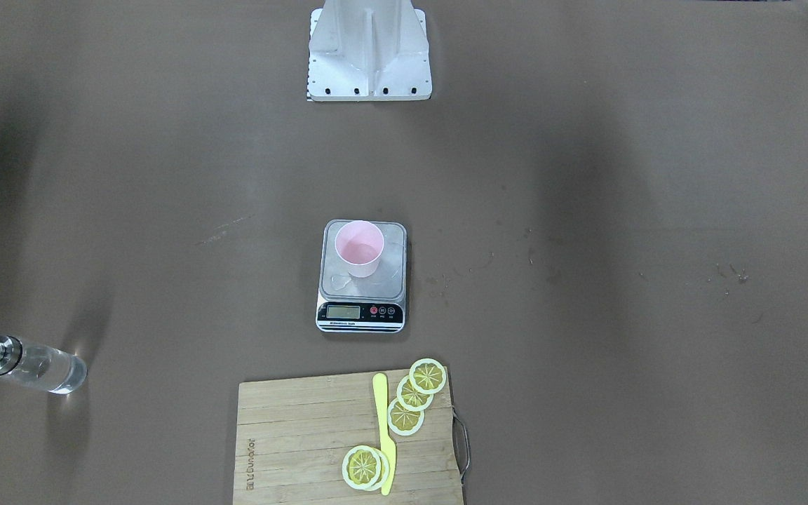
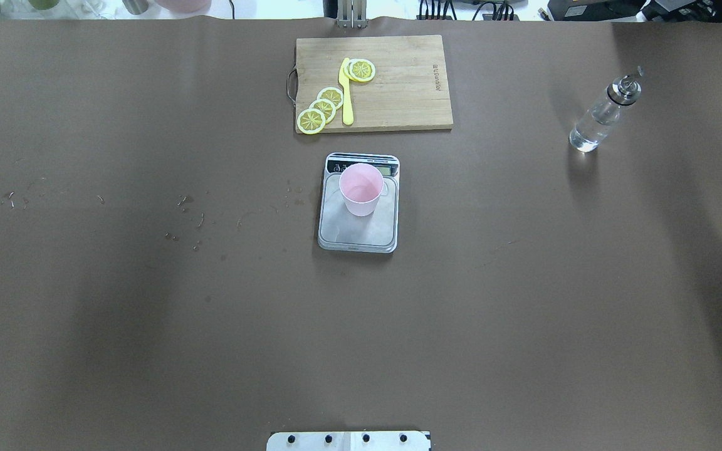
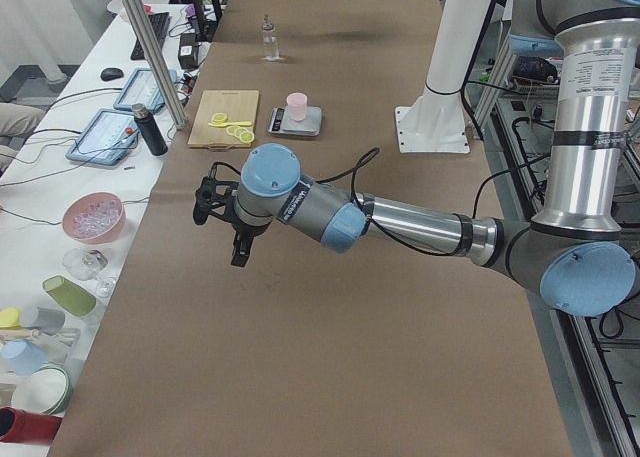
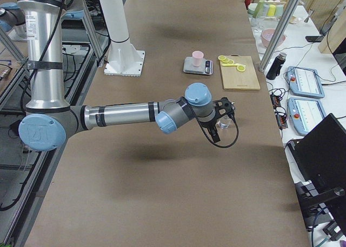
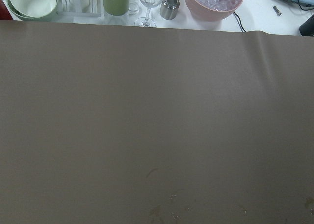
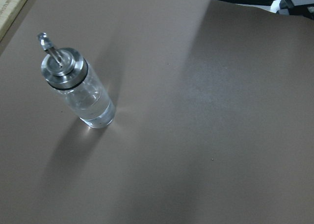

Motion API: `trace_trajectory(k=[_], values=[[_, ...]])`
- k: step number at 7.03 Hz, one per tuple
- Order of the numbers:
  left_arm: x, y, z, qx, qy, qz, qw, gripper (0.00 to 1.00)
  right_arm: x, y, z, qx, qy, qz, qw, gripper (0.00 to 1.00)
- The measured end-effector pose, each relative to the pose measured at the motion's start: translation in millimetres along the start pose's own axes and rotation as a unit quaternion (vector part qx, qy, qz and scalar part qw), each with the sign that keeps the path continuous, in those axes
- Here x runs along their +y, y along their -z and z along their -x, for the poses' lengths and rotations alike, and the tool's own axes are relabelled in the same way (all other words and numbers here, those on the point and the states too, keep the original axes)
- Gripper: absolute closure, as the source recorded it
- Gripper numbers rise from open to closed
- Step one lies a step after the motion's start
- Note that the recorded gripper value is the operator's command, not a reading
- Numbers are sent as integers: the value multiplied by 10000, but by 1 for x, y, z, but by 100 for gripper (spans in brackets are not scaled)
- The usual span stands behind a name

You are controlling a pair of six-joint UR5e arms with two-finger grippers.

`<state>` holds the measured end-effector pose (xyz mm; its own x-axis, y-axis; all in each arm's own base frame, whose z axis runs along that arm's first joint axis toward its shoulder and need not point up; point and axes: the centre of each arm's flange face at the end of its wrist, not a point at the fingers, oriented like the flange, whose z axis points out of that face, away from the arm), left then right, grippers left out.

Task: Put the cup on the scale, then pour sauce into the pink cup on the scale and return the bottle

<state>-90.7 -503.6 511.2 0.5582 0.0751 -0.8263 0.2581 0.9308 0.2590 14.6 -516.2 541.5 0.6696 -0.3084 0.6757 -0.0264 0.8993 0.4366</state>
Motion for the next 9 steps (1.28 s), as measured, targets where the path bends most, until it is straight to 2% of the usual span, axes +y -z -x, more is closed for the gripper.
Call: trace_trajectory(k=[3, 6, 9], values=[[3, -4, 18, -44, -142, 95, 9998, 3, -28, 23, -36, 227, -286, 532, 9979, 0], [9, 1, 32, -112, -191, 148, 9996, 3, 8, 25, -67, 310, -716, 730, 9943, 0], [9, 3, 30, -118, -217, 130, 9996, 3, 32, 25, -81, 357, -923, 788, 9920, 0]])
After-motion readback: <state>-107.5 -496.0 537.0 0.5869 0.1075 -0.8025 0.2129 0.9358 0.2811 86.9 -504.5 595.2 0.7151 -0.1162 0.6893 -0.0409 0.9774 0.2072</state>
